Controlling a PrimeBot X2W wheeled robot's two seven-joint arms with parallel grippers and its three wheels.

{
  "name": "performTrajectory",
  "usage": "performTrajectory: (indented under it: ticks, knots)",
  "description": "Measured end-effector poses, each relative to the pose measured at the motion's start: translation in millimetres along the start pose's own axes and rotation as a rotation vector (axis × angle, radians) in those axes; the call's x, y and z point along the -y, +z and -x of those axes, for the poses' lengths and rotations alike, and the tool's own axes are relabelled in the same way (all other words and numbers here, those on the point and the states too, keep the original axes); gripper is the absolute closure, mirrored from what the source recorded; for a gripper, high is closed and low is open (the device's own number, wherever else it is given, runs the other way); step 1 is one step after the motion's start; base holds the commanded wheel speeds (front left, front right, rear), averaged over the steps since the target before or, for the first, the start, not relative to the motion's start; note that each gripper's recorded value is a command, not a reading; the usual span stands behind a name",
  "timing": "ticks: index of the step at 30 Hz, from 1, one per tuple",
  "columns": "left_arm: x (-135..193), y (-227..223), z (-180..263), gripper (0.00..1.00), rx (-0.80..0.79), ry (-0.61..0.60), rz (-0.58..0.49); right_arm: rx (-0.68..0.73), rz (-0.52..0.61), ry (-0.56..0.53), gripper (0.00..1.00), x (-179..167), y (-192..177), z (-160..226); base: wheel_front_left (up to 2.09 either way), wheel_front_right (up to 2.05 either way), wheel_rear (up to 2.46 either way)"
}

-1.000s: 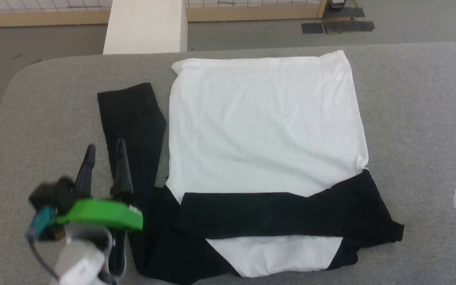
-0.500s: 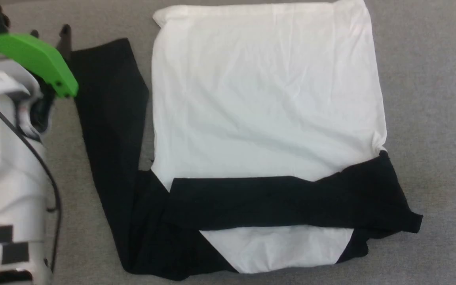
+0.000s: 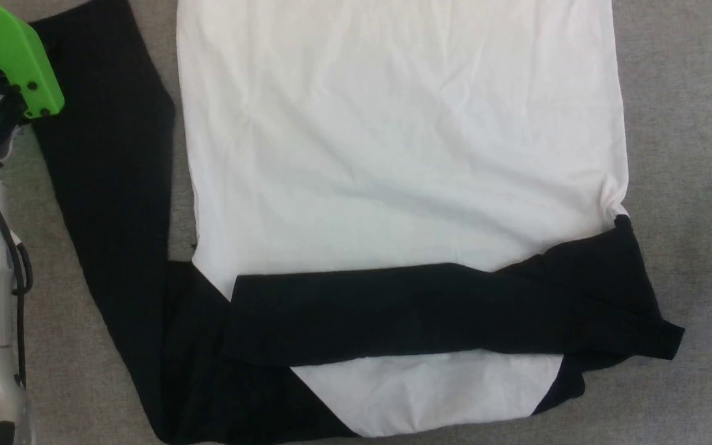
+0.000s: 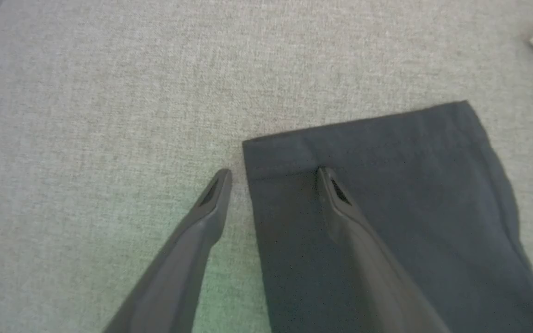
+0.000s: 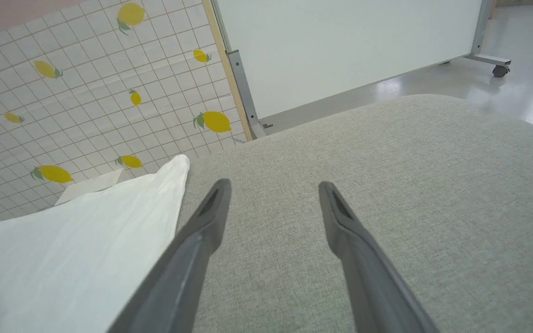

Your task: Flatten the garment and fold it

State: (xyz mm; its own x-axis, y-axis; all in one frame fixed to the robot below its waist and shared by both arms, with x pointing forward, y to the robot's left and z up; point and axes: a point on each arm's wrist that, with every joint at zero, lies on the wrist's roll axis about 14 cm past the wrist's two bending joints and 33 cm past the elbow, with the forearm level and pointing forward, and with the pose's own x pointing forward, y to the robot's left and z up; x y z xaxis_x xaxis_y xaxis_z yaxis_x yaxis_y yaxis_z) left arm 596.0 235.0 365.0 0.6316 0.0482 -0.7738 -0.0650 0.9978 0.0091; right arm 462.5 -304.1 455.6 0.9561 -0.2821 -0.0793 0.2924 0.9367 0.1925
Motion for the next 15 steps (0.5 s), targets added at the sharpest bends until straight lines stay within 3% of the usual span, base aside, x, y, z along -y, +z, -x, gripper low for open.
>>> performTrajectory:
  ticks: [2, 3, 4, 5, 9, 15]
  knots:
    - [-0.2, -4.4, -4.9, 0.00, -0.020, 0.006, 0.003, -0.010, 0.005, -0.004, 0.00, 1.5, -4.9, -1.2, 0.00, 0.00, 0.00]
    - [-0.2, -5.5, -6.2, 0.13, -0.030, 0.005, 0.018, -0.014, 0.007, -0.005, 0.00, 1.6, -6.6, -1.9, 0.00, 0.00, 0.00]
    - [-0.4, -5.2, -6.5, 0.95, -0.030, 0.001, 0.029, -0.015, 0.007, -0.004, 0.00, 1.3, -7.7, -2.5, 0.00, 0.00, 0.00]
    - [-0.7, -4.6, -6.2, 1.00, -0.026, -0.002, 0.042, -0.017, 0.007, -0.003, 0.00, 0.6, -8.6, -3.3, 0.00, 0.00, 0.00]
    - [-0.6, -2.6, -0.1, 1.00, 0.007, -0.039, 0.134, -0.011, -0.002, 0.013, 0.00, -5.6, -7.3, -5.7, 0.00, 0.00, 0.00]
    - [-14.0, 9.5, 21.9, 1.00, 0.179, -0.087, 0.373, 0.013, -0.024, 0.041, 0.00, -16.6, 4.2, -6.1, 0.00, 0.00, 0.00]
